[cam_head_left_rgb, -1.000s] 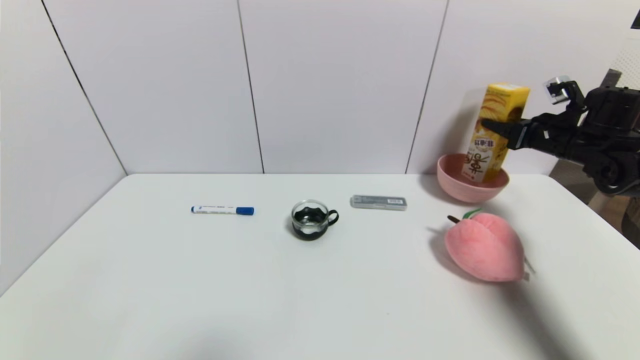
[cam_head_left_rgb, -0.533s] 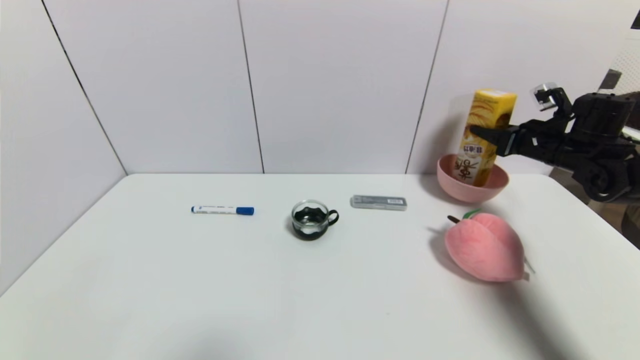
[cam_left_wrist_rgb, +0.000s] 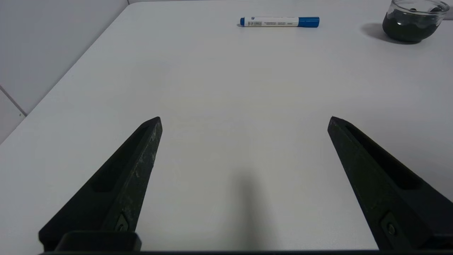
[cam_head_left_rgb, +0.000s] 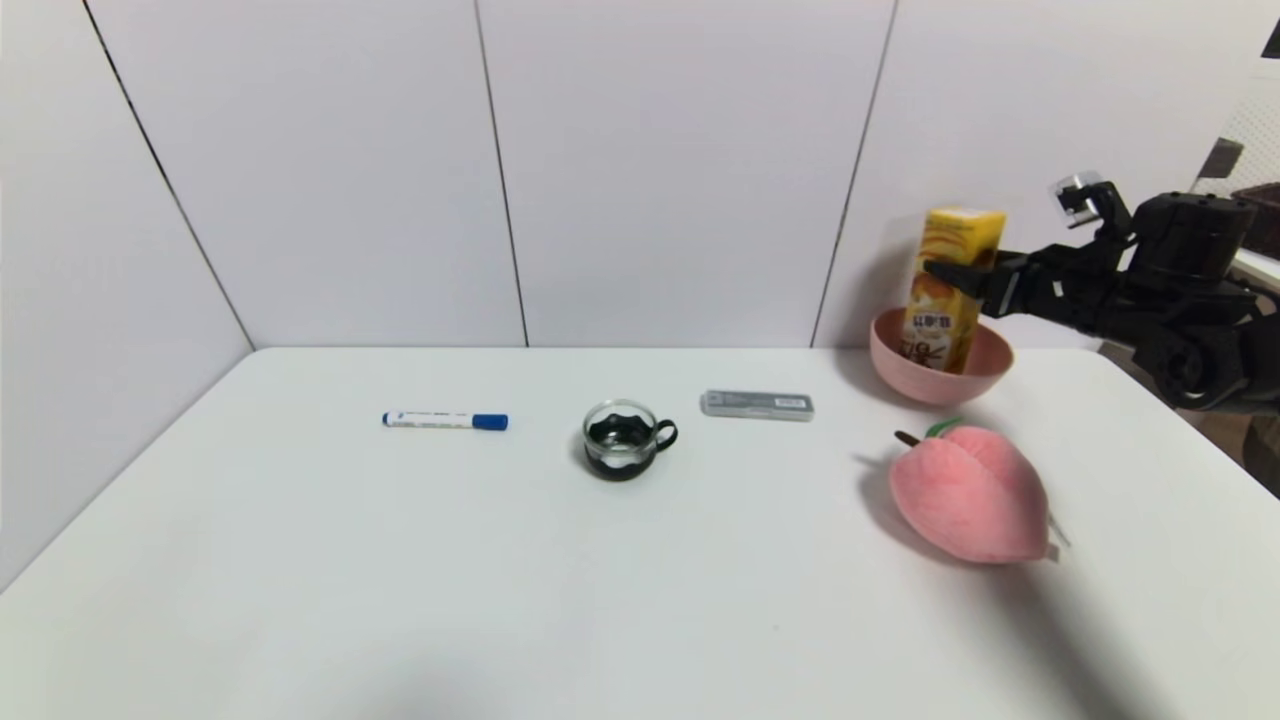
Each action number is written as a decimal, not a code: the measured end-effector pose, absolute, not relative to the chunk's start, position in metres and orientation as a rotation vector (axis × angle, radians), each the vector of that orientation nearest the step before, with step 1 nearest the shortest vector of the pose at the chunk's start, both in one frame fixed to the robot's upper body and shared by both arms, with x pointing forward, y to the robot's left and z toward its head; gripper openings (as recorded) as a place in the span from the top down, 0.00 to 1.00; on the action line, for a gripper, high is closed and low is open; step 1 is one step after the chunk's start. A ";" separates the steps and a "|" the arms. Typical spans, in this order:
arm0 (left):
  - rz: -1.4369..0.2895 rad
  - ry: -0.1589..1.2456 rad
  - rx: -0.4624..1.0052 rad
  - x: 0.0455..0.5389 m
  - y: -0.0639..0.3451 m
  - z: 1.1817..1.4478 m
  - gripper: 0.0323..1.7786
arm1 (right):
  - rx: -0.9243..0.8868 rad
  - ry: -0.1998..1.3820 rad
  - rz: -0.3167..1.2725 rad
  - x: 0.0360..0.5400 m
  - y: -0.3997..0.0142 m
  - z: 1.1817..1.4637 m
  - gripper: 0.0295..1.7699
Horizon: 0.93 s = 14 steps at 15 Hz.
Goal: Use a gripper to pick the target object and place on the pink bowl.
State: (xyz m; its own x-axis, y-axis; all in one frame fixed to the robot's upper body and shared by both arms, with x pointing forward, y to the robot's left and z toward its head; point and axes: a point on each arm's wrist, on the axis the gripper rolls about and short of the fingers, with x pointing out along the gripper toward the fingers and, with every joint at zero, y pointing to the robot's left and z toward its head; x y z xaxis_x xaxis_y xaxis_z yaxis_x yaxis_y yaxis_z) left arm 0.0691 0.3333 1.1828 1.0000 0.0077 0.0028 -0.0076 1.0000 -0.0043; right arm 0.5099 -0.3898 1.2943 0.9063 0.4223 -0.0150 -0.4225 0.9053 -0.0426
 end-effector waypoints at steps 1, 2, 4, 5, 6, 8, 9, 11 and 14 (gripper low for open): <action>0.007 -0.003 -0.004 0.069 0.333 1.183 0.05 | -0.045 0.006 0.437 0.510 -0.390 1.294 0.28; 0.007 -0.002 -0.004 0.069 0.333 1.183 0.05 | -0.045 0.005 0.436 0.510 -0.390 1.294 0.25; 0.007 -0.002 -0.004 0.069 0.333 1.183 0.05 | -0.046 0.000 0.430 0.507 -0.392 1.299 0.21; 0.008 -0.003 -0.004 0.069 0.333 1.183 0.05 | -0.049 -0.008 0.423 0.504 -0.393 1.305 0.19; 0.007 -0.003 -0.004 0.069 0.333 1.183 0.05 | -0.053 -0.018 0.414 0.499 -0.396 1.313 0.17; 0.007 -0.003 -0.004 0.069 0.333 1.183 0.05 | -0.055 -0.023 0.392 0.481 -0.401 1.331 0.14; 0.007 -0.003 -0.004 0.069 0.333 1.183 0.05 | -0.055 -0.022 0.380 0.468 -0.403 1.340 0.13; 0.007 -0.002 -0.004 0.069 0.333 1.183 0.05 | -0.056 -0.024 0.351 0.433 -0.406 1.358 0.10; 0.008 -0.003 -0.004 0.069 0.333 1.183 0.05 | -0.065 -0.039 0.312 0.365 -0.400 1.373 0.08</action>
